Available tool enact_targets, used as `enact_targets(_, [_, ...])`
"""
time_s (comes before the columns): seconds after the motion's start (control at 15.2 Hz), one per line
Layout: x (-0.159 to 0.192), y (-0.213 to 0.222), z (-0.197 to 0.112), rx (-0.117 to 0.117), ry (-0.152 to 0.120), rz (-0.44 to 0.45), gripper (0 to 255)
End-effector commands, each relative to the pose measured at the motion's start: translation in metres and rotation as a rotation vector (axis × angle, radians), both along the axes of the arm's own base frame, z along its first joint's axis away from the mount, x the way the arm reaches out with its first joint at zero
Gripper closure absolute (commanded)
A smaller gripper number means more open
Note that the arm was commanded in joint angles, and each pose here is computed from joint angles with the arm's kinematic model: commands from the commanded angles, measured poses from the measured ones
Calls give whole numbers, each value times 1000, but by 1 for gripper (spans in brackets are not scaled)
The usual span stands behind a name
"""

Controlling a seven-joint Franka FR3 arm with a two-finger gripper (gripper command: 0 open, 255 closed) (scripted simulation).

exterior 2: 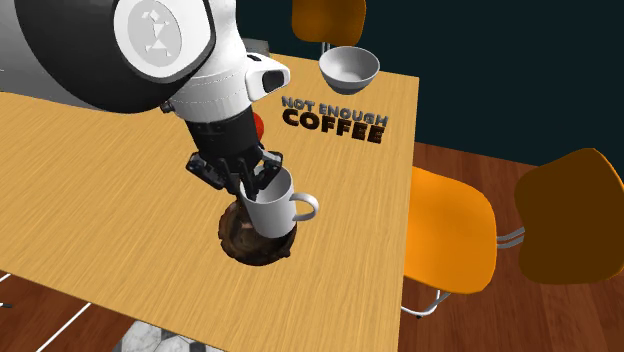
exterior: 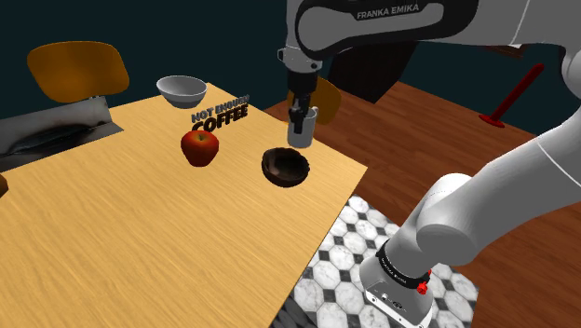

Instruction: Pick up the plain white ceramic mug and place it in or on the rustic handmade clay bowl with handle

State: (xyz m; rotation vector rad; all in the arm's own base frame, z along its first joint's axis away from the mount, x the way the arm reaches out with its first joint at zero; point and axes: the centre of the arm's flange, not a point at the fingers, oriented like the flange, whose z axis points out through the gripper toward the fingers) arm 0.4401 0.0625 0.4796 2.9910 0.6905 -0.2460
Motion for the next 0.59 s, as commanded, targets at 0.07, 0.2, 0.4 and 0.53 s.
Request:
enact_targets(0.07, [1,1,-16,0,-1,0,255])
enact_targets(0.2, [1,1,-31,0,-1,0,255])
enact_targets(0.4, [1,1,-31,0,-1,0,255])
enact_targets(0.53, [1,1,-31,0,-1,0,255])
